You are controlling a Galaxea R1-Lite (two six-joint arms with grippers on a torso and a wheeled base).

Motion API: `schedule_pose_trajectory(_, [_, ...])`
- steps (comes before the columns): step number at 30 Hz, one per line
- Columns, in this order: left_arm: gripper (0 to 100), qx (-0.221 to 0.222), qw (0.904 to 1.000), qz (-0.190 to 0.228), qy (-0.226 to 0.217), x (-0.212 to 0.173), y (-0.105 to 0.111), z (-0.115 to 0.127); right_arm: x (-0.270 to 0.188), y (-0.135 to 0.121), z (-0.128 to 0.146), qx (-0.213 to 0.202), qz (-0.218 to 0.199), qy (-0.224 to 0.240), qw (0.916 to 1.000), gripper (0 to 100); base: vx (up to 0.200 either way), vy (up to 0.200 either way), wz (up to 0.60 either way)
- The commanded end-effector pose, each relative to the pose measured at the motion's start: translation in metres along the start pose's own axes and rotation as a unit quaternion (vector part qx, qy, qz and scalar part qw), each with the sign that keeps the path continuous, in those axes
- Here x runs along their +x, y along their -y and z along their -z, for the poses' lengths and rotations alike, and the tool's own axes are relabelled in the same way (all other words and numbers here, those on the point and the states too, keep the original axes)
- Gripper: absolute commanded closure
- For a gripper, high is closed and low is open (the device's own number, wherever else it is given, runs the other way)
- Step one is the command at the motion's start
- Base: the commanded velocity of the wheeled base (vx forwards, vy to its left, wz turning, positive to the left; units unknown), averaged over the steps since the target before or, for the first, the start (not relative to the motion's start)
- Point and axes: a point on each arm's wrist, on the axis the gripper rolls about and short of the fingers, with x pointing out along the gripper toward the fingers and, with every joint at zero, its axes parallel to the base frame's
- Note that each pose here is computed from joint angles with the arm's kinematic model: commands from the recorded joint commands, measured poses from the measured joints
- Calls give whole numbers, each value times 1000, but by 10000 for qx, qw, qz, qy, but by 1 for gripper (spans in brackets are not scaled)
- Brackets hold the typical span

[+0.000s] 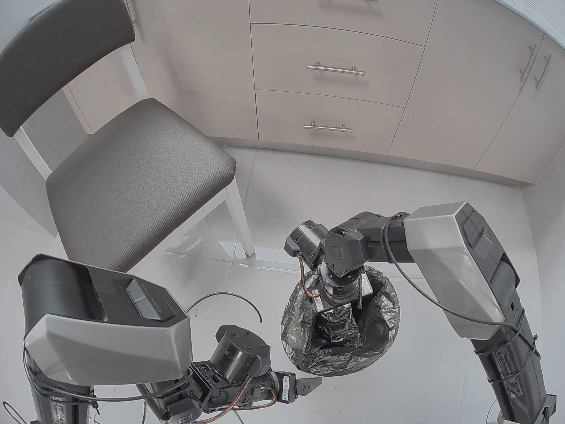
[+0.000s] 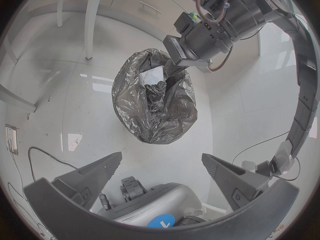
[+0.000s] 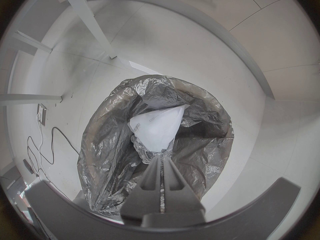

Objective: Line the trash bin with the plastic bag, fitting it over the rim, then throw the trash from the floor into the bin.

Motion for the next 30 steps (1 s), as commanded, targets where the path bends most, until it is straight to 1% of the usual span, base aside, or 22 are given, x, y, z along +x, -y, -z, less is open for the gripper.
schedule_pose_trajectory(1, [0,-1,10000,3,6,0,0,0,11,-4,2,-15,18,-36,10000,100,0,0,0])
schedule_pose_trajectory(5, [0,-1,10000,3,6,0,0,0,16,-6,2,13,-2,20,10000,100,0,0,0])
schedule_pose_trajectory(17, [0,1,10000,12,18,0,0,0,60,-5,2,232,70,67,9997,100,0,0,0])
schedule_pose_trajectory(30, [0,0,10000,7,12,0,0,0,91,-7,7,289,90,87,9995,100,0,0,0])
